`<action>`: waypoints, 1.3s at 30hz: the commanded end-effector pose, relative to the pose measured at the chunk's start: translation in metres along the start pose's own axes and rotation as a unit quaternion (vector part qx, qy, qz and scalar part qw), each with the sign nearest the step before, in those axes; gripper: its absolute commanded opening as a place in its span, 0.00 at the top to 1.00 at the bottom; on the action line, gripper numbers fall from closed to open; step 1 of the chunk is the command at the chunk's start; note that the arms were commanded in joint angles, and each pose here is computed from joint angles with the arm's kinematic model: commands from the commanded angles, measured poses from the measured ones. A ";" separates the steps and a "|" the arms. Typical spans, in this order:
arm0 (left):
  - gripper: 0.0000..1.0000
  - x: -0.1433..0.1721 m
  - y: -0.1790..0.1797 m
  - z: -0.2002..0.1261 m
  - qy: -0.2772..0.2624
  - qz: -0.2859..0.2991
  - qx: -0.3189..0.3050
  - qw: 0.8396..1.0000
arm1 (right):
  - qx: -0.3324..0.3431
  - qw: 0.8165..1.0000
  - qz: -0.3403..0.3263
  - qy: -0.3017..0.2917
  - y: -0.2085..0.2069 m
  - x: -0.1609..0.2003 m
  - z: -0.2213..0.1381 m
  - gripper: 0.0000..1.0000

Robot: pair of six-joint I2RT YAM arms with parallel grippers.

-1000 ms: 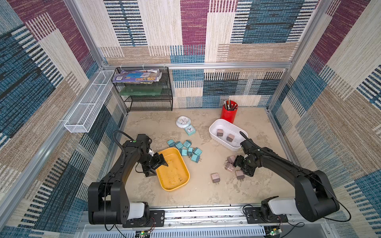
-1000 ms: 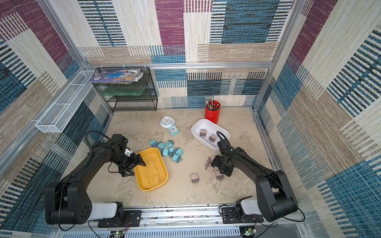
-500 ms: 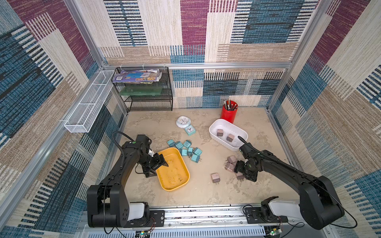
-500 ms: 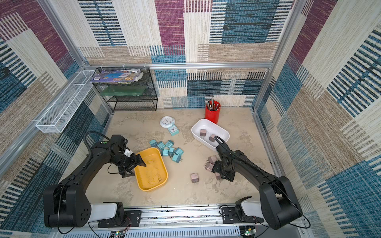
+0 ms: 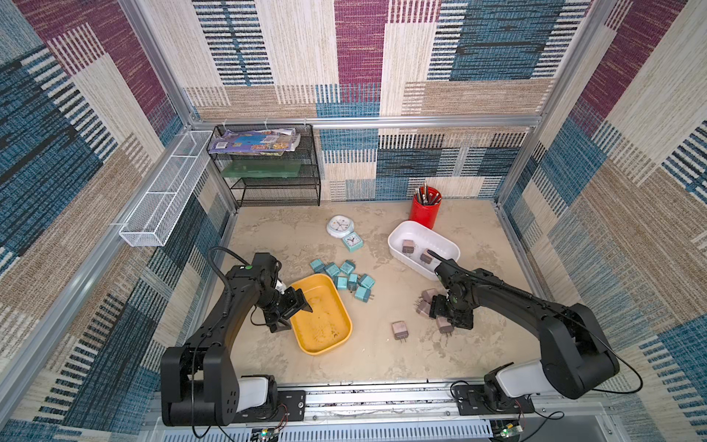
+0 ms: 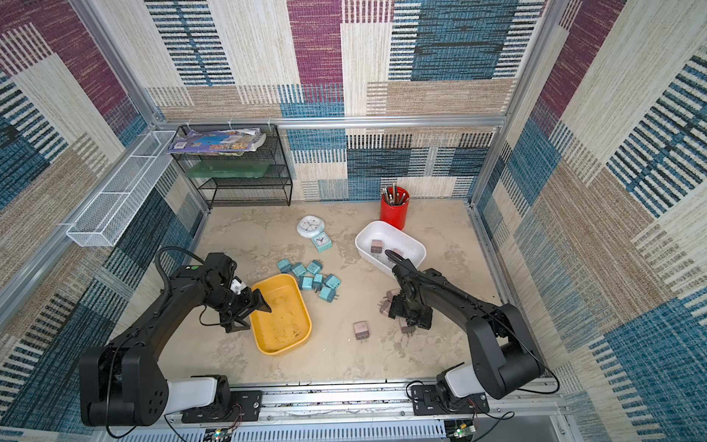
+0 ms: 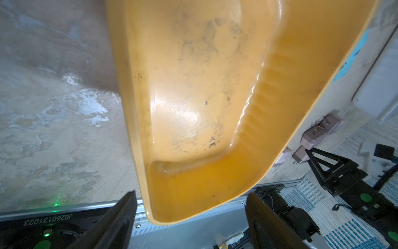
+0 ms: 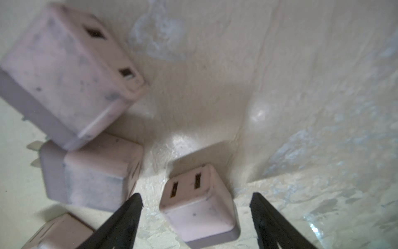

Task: Place the plugs by color into the storage box
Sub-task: Pick up the plug from the center of the board.

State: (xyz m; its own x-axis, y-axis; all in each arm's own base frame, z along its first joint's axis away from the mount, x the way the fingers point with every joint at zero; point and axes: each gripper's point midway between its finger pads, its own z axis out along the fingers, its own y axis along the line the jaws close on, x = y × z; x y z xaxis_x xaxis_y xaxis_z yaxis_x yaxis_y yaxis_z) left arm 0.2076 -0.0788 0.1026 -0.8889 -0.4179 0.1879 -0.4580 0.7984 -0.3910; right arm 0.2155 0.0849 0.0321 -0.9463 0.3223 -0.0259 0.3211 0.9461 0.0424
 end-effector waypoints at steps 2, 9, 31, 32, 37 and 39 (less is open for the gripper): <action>0.18 0.002 -0.001 0.000 0.003 -0.006 0.004 1.000 | 0.007 1.000 -0.021 -0.004 -0.003 -0.008 0.001 0.19; 0.18 0.002 -0.001 0.001 0.006 -0.005 0.004 1.000 | -0.019 0.999 -0.046 0.014 0.012 0.000 0.014 0.22; 0.18 -0.001 0.000 0.010 0.008 -0.010 0.010 1.000 | -0.134 0.988 -0.057 -0.044 0.036 -0.023 -0.039 0.58; 0.18 -0.001 0.000 0.012 0.008 -0.011 0.012 1.000 | -0.136 0.987 -0.069 -0.046 0.036 -0.025 -0.044 0.59; 0.18 0.000 0.004 0.020 0.010 -0.019 0.015 1.000 | -0.124 0.987 -0.077 -0.062 0.025 -0.048 -0.064 0.59; 0.18 0.001 0.005 0.022 0.010 -0.020 0.015 1.000 | -0.116 0.988 -0.065 -0.077 0.016 -0.071 -0.074 0.60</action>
State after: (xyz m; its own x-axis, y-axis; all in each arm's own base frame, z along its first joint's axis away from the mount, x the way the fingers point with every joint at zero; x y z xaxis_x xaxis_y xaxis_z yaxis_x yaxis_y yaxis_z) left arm 0.2018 -0.0821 0.0815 -0.8775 -0.4249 0.2225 -0.4796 0.7836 -0.3950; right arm 0.2740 0.0892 0.1012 -0.9535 0.2458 -0.1743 0.1895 0.9388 0.2876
